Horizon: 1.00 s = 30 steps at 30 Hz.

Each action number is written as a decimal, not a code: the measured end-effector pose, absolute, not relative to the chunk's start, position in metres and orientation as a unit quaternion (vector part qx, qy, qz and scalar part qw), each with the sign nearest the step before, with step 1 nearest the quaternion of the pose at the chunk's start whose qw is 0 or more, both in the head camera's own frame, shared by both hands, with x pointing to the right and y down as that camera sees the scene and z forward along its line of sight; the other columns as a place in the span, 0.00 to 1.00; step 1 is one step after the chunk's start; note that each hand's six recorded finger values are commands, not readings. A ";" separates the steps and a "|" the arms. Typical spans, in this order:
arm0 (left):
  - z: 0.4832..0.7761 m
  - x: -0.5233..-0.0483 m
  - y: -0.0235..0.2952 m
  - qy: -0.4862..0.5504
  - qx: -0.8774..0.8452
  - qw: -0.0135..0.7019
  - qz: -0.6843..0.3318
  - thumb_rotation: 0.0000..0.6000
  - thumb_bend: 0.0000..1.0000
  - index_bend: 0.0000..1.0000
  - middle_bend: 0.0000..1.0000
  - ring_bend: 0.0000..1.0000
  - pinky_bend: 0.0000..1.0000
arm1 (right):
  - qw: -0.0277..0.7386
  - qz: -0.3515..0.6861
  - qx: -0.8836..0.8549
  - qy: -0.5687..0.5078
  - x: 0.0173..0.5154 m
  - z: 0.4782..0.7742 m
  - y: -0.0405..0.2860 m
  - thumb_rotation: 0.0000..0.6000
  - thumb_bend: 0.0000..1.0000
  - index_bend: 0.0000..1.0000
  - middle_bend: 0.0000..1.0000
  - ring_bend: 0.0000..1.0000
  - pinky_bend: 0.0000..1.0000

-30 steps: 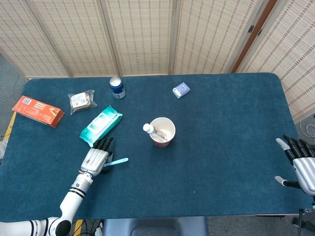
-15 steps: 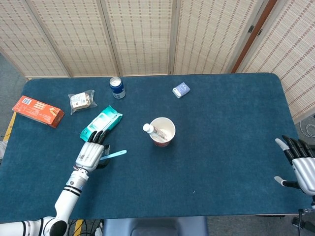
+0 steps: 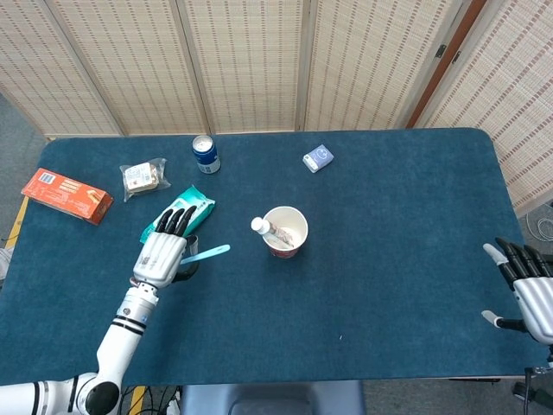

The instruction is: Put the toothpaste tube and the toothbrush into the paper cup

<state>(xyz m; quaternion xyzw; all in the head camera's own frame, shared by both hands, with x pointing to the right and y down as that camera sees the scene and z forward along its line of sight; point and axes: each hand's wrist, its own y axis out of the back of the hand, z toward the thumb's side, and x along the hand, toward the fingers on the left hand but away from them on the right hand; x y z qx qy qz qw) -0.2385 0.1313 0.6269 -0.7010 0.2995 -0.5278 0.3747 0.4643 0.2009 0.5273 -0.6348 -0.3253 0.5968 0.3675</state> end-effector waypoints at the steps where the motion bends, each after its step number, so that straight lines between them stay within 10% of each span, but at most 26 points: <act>1: 0.624 -0.236 0.128 0.301 -0.701 0.376 -0.526 1.00 0.37 0.61 0.00 0.00 0.00 | 0.367 0.597 -0.635 -0.325 0.464 0.527 0.201 1.00 0.00 0.07 0.00 0.00 0.05; 30: 0.578 -0.136 0.092 0.341 -0.799 0.248 -0.428 1.00 0.43 0.63 0.00 0.00 0.00 | 0.368 0.592 -0.640 -0.323 0.463 0.526 0.203 1.00 0.00 0.07 0.00 0.00 0.05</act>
